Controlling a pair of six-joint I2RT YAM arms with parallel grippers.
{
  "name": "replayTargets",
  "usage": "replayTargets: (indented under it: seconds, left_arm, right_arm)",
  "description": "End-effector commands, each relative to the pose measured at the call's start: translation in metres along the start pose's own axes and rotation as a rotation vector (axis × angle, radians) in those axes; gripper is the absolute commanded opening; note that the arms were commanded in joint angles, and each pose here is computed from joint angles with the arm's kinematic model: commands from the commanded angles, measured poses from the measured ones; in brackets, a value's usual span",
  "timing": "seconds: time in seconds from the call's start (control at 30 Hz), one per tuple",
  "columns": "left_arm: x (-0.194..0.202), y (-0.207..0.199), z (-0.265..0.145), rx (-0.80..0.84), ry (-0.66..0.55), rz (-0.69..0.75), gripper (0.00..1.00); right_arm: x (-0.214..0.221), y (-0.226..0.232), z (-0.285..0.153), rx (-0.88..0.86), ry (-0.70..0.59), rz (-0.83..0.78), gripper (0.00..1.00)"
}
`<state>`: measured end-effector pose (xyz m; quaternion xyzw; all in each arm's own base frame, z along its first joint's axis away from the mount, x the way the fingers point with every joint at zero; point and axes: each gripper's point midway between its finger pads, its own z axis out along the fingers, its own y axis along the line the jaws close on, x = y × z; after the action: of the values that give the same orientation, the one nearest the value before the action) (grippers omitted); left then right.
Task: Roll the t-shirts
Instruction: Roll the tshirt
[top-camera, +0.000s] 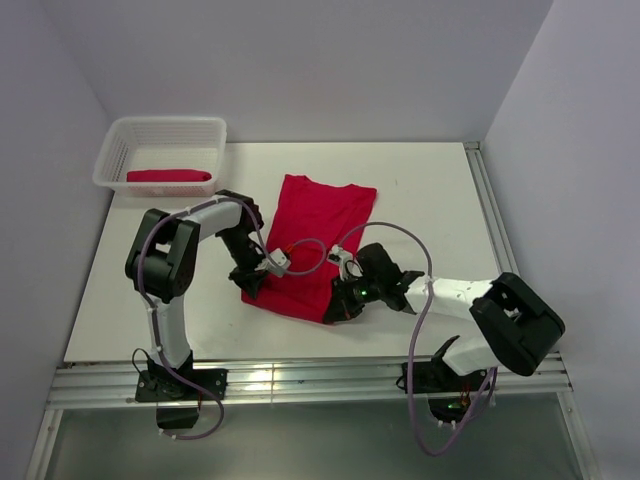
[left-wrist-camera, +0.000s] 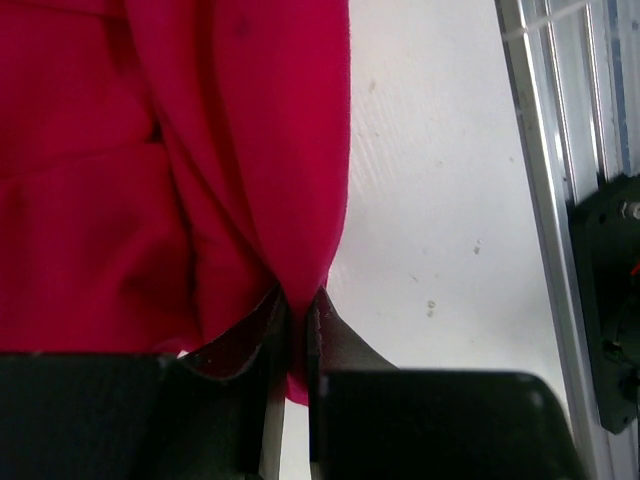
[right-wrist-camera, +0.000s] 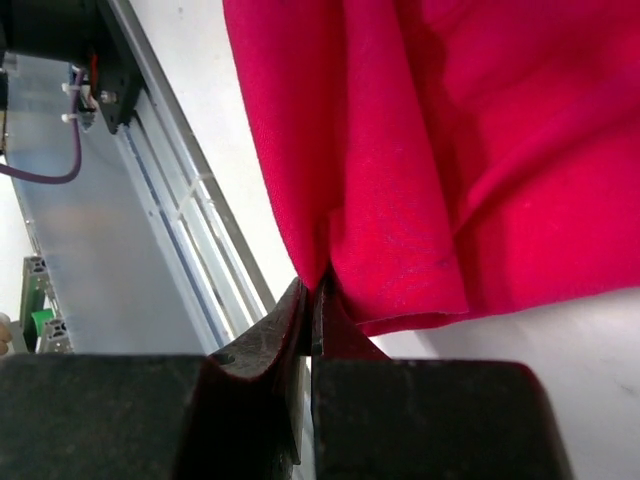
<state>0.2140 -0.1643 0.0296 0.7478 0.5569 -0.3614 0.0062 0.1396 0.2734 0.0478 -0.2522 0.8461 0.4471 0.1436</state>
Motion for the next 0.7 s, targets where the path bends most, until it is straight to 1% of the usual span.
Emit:
replayTargets:
  seconds: [0.0,0.17,0.3,0.47,0.67]
  left_arm:
    - [0.009,-0.018,-0.011,0.01,0.069,0.02,0.02]
    - [0.009,-0.018,-0.017,-0.01,0.075,0.035,0.02]
    - [0.003,-0.006,-0.029,-0.055,0.083,0.055,0.01]
    - [0.006,0.002,-0.031,-0.055,0.098,0.05,0.0]
    - [0.009,0.01,-0.032,-0.054,0.116,0.045,0.0]
  right_arm:
    - [-0.007,0.017,0.004,-0.024,-0.053,-0.001,0.0]
    - [-0.004,0.033,0.011,-0.046,-0.087,0.019,0.0]
    - [-0.009,0.035,0.014,-0.038,-0.098,0.062,0.0]
    - [-0.006,0.032,0.02,-0.044,-0.087,0.126,0.0]
    - [-0.012,0.024,0.012,-0.018,-0.196,0.172,0.0]
